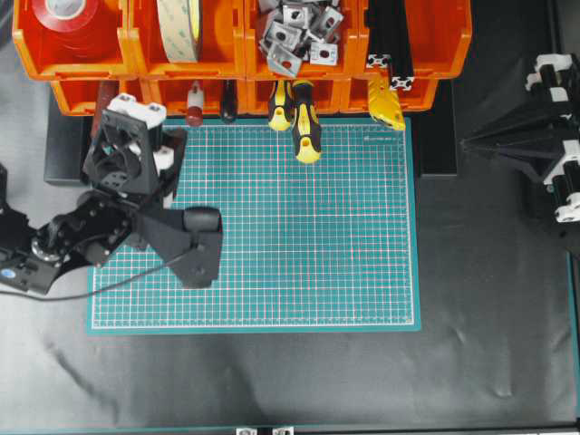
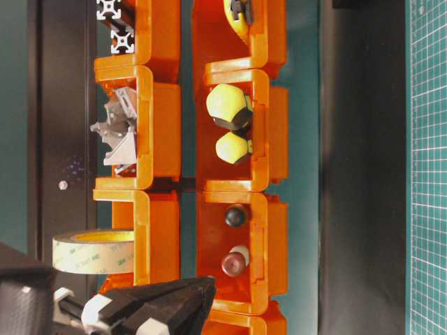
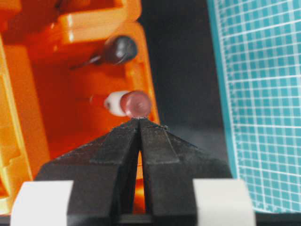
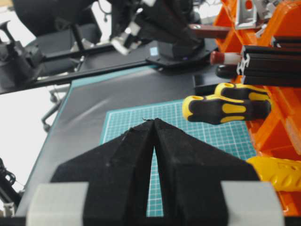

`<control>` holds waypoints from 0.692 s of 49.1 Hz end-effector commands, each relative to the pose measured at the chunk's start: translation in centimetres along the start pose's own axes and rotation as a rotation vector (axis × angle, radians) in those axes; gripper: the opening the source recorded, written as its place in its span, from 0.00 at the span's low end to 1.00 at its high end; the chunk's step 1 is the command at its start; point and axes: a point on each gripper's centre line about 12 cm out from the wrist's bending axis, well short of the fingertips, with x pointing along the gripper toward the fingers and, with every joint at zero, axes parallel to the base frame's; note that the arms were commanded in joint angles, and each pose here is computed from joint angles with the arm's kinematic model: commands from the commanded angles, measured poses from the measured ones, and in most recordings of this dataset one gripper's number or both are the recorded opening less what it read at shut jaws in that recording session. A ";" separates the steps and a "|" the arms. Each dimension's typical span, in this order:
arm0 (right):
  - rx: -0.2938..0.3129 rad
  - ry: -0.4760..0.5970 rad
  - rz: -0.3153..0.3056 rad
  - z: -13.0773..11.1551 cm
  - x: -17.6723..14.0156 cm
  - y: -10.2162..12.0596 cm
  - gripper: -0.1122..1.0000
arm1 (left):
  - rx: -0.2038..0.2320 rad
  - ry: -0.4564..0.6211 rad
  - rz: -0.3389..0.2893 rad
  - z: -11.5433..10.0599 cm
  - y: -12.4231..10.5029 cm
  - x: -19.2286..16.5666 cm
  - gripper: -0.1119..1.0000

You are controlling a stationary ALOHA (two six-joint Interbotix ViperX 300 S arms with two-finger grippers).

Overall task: Pick red screwdriver from container rack with left arm.
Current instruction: 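Lower the open left gripper around the red screwdriver handle in the rack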

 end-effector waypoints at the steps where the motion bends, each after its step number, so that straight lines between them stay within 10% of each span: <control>1: 0.003 -0.005 0.006 0.4 0.1 0.2 0.10 | -0.026 -0.020 0.006 0.6 0.7 -0.6 0.11; 13: -0.001 0.001 0.011 0.2 0.1 0.2 0.10 | -0.026 -0.059 -0.012 1.2 0.5 -0.6 0.16; 28: -0.008 0.003 0.038 -0.7 0.1 0.5 0.10 | -0.038 -0.128 -0.045 2.0 0.6 -0.1 0.85; 34: -0.012 0.008 0.048 -0.9 0.0 0.7 0.10 | -0.034 -0.112 -0.049 1.8 0.4 1.0 0.85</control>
